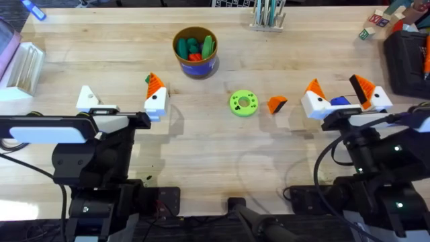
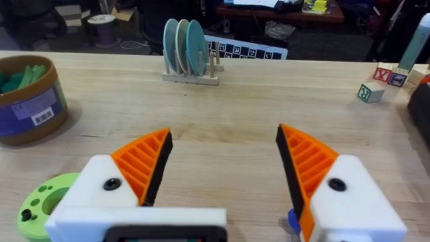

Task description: Pick up the gripper from the table and insert it into the empty holder that is missing its gripper. Then pick up a screw, insert it into the mounting hole, and use the screwdriver to tighten it. Finally, clean up the table by picking up the vegetable and placing it into the bucket.

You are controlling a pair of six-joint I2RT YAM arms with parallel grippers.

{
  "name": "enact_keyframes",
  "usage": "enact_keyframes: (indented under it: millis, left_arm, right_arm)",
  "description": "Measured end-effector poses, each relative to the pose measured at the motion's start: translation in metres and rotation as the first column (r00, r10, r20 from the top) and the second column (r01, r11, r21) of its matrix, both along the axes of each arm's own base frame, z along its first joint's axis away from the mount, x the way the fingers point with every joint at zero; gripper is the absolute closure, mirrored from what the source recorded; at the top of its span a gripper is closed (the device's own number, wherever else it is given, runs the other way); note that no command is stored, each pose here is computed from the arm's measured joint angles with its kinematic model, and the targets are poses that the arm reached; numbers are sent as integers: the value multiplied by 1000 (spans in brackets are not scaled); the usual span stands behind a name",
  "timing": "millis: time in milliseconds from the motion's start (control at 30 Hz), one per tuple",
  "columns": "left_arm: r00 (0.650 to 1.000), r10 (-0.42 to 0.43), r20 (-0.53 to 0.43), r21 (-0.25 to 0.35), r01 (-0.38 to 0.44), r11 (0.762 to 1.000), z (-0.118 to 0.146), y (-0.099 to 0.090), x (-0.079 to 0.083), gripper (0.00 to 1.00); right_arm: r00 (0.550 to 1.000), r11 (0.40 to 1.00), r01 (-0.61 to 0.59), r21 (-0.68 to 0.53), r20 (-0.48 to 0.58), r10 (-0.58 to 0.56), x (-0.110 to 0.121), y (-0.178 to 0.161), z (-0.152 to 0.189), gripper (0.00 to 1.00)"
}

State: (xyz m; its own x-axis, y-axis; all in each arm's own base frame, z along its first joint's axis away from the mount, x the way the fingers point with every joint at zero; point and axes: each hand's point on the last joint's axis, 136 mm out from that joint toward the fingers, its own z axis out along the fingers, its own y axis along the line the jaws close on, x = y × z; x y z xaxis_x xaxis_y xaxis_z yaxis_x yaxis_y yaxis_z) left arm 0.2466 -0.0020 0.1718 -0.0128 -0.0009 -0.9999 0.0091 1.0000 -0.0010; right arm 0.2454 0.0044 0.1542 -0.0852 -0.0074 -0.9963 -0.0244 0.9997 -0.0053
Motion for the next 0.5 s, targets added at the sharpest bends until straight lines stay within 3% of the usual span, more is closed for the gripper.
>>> enact_keyframes:
  millis: [400, 500]
  left_arm:
    - [1000, -1, -7, 0, 1, 1000, -2, 0, 0, 15]
    - [996, -2, -94, -3, 1, 1000, -17, 0, -3, 15]
  right_arm:
    - [1000, 1000, 1, 0, -5, -1, 0, 0, -1, 42]
    - [1000, 1000, 3, 23, -18, -3, -1, 0, -3, 42]
